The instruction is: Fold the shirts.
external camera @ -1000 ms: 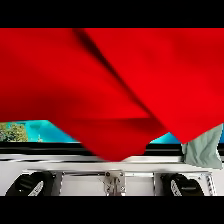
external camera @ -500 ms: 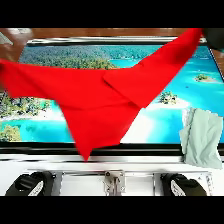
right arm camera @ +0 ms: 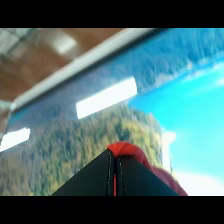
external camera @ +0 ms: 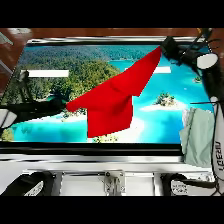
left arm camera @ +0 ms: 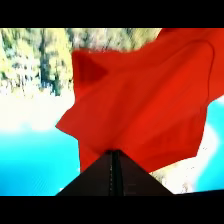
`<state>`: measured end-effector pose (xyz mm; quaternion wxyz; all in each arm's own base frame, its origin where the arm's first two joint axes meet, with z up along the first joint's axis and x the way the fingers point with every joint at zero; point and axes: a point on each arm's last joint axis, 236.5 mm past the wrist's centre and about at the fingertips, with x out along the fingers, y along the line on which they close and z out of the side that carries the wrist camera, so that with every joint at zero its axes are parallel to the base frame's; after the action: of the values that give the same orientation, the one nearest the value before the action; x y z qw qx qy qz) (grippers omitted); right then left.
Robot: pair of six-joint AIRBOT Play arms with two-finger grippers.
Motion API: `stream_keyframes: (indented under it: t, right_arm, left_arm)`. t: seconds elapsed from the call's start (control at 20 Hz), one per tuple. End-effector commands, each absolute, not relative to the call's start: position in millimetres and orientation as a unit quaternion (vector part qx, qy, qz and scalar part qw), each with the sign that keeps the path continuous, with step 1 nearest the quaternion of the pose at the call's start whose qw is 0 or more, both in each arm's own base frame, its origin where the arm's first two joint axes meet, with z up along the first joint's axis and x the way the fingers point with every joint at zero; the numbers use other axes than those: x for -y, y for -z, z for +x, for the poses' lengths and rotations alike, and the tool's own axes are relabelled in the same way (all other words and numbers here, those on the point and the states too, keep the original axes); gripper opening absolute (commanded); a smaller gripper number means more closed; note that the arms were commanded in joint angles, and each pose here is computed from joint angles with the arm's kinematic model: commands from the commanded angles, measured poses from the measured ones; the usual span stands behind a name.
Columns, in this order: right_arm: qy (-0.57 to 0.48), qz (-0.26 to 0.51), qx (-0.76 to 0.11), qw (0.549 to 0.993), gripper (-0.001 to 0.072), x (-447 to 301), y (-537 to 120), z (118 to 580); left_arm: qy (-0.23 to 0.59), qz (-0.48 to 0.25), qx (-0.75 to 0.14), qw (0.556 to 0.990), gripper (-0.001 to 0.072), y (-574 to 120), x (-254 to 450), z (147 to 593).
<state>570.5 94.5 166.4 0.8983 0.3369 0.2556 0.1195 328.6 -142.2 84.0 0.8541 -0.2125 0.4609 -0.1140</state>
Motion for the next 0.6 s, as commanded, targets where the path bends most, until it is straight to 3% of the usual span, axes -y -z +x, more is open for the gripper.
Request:
stream_keyframes:
  t: [0.0, 0.05, 0.1, 0.15, 0.3, 0.55]
  right_arm:
    - [-0.135, 0.351, -0.365, 0.852, 0.0083, -126.1, -81.7, 566.5]
    - [-0.14, 0.349, -0.382, 0.844, 0.0129, -130.0, -72.0, 561.9]
    - [-0.146, 0.341, -0.39, 0.843, 0.0465, -129.9, -68.9, 558.5]
    - [-0.159, 0.329, -0.397, 0.842, 0.0679, -129.5, -71.6, 552.1]
    - [-0.197, 0.302, -0.447, 0.819, 0.0672, -117.5, -87.2, 510.3]
    - [-0.254, 0.21, -0.659, 0.676, 0.0674, -156.1, -49.6, 351.9]
  left_arm:
    - [0.1, -0.229, -0.509, 0.824, 0.0035, -31.1, 150.9, 336.4]
    - [0.1, -0.228, -0.506, 0.826, 0.0035, -27.2, 151.5, 341.4]
    - [0.1, -0.227, -0.502, 0.829, 0.0035, -26.3, 151.2, 345.4]
    - [0.101, -0.225, -0.496, 0.833, 0.0036, -28.1, 150.5, 348.4]
    - [0.116, -0.202, -0.482, 0.845, 0.0035, -37.2, 148.4, 353.1]
    - [0.129, -0.171, -0.442, 0.871, 0.0036, -66.5, 134.4, 373.9]
